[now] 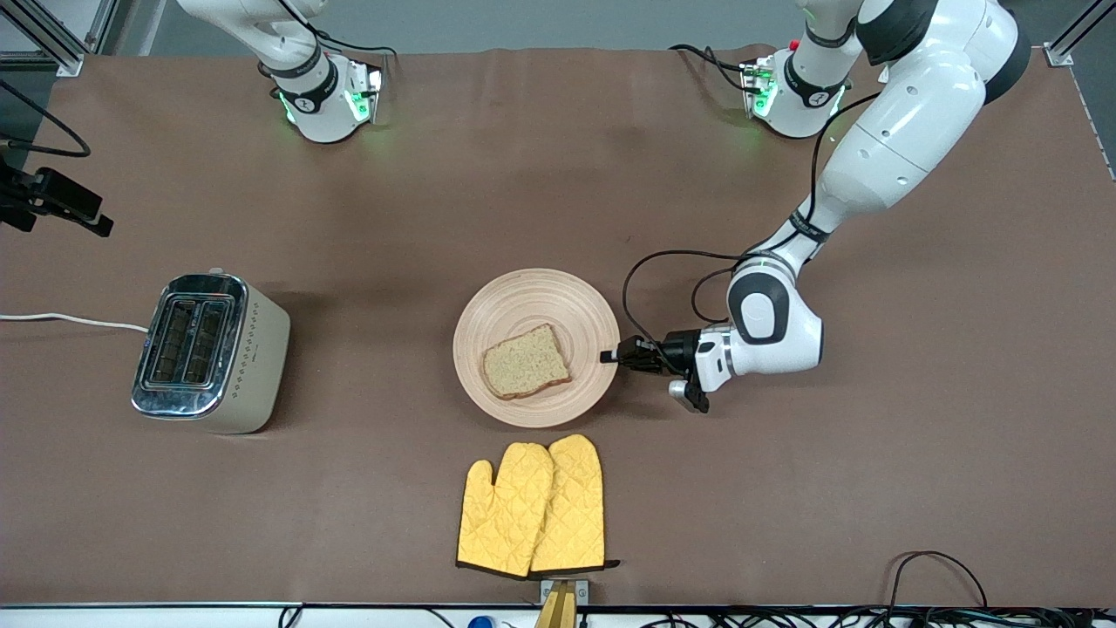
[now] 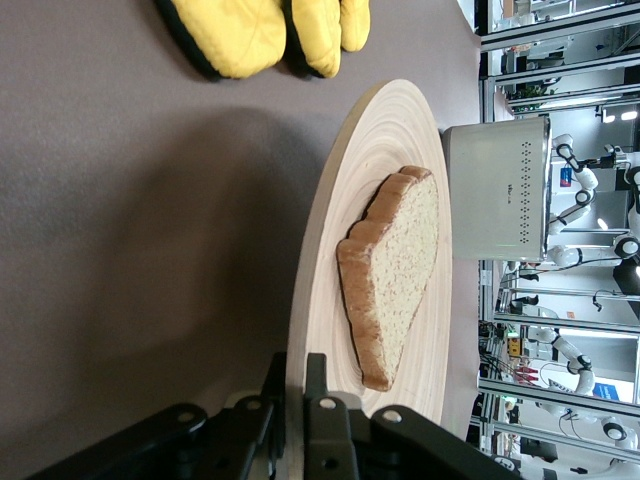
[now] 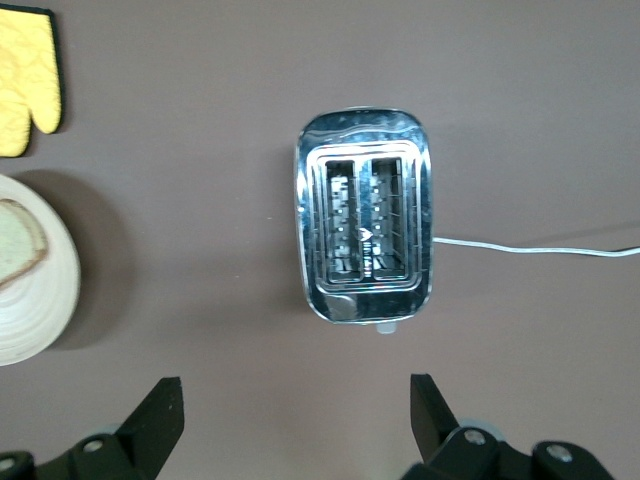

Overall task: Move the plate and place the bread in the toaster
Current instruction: 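Release the plate rim while the right gripper reaches toward the bread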

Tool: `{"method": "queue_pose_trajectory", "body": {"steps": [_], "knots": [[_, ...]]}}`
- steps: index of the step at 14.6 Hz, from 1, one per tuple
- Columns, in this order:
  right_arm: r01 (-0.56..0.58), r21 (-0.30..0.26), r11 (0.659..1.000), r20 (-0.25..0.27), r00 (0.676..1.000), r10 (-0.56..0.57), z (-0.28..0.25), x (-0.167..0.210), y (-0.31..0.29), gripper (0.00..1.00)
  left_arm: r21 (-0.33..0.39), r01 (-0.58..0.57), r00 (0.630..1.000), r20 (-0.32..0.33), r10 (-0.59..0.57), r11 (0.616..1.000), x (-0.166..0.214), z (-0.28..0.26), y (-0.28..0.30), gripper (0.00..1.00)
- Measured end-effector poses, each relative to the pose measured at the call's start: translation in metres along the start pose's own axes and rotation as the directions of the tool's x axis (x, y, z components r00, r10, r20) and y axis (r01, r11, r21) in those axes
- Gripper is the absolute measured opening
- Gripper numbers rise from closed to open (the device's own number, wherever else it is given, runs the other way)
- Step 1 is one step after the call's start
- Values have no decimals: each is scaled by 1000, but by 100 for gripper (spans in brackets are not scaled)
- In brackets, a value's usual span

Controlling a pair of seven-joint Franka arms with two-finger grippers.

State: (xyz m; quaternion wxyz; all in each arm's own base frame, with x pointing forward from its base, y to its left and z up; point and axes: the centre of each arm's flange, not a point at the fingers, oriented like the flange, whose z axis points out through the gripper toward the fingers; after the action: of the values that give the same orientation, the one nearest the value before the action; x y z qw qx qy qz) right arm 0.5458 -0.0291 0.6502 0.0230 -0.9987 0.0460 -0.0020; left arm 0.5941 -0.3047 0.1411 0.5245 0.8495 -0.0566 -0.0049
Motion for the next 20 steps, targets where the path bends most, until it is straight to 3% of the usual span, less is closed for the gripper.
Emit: {"method": "queue_pose_trajectory", "body": {"steps": [3,9,13,18,20], "knots": [[23,62,998,16,1000,-24,6,1,-16,100,6,18,1000,12,-18,1000,-9,5,-8,9],[103,62,993,106,988,-109,62,18,-71,100,-1,50,998,32,-50,999,-22,17,-14,13],[116,50,992,95,988,-120,114,33,-155,100,-14,59,998,6,-59,998,-14,11,-10,52],[144,38,989,69,987,-147,202,33,-260,100,14,92,990,-112,-90,996,40,-85,6,99],[152,37,988,52,987,-153,237,35,-286,97,62,114,989,-104,-107,992,55,-131,28,100]]}}
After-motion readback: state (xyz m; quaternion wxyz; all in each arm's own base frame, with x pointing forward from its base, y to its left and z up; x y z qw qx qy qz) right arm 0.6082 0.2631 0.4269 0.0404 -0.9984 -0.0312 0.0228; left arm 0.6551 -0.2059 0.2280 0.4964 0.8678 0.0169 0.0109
